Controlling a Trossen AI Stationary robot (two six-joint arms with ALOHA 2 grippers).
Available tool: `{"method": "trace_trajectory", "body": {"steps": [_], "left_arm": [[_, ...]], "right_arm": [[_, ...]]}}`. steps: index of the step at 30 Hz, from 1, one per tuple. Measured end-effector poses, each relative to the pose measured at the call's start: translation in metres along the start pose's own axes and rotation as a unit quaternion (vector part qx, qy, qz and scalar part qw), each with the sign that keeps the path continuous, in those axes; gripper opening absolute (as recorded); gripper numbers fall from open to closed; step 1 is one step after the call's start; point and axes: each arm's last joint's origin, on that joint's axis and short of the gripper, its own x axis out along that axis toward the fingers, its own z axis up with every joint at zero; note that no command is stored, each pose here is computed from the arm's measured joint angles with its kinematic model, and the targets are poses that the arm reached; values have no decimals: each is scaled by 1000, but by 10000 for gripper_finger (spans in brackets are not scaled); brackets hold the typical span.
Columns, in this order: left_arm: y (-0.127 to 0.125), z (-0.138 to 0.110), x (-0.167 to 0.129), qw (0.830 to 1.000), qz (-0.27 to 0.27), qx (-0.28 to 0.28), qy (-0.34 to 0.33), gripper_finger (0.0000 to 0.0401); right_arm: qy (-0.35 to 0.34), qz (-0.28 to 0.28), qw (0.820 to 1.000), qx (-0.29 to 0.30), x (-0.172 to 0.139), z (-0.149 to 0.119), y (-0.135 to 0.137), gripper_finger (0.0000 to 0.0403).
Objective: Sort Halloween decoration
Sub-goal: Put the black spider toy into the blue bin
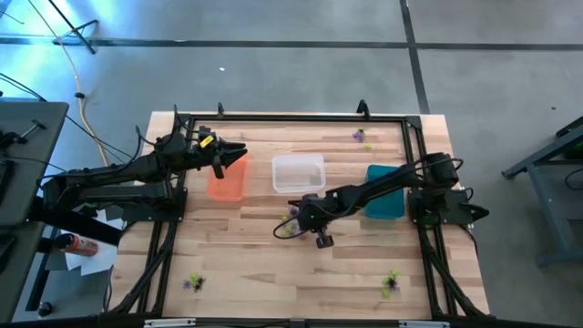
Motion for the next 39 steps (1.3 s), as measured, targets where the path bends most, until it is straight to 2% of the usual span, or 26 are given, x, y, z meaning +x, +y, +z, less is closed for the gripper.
{"method": "trace_trajectory", "body": {"steps": [8, 11, 15, 17, 19, 24, 26, 30, 36, 38, 39], "left_arm": [[0, 0, 0, 1000, 0, 0, 0, 136], [0, 0, 0, 1000, -3, 0, 0, 136], [0, 1, 0, 1000, -4, 0, -2, 136], [0, 1, 0, 1000, -4, 0, -1, 136], [0, 1, 0, 1000, -4, 0, -1, 136], [0, 1, 0, 1000, -4, 24, -2, 136], [0, 1, 0, 999, -4, 35, -2, 136], [0, 1, 0, 999, -4, 48, -2, 136], [0, 0, 0, 999, -4, 47, -2, 136], [0, 0, 0, 999, -3, 47, -2, 136], [0, 0, 0, 999, -3, 47, -2, 136]], "right_arm": [[13, -27, 999, 27, -61, 0, 2, 0], [8, -41, 997, 63, -80, -13, 12, 0], [-14, -82, 989, 121, -105, -44, 32, 0], [-48, -117, 980, 156, -121, -57, 42, 0], [-100, -158, 962, 197, -139, -68, 51, 0], [-238, -243, 898, 278, -185, -91, 60, 0], [-271, -255, 884, 282, -199, -95, 59, 0], [-296, -270, 877, 266, -217, -98, 56, 0], [-299, -274, 873, 272, -222, -96, 51, 0], [-293, -269, 865, 305, -221, -98, 48, 0], [-286, -270, 855, 338, -220, -102, 45, 0]]}}
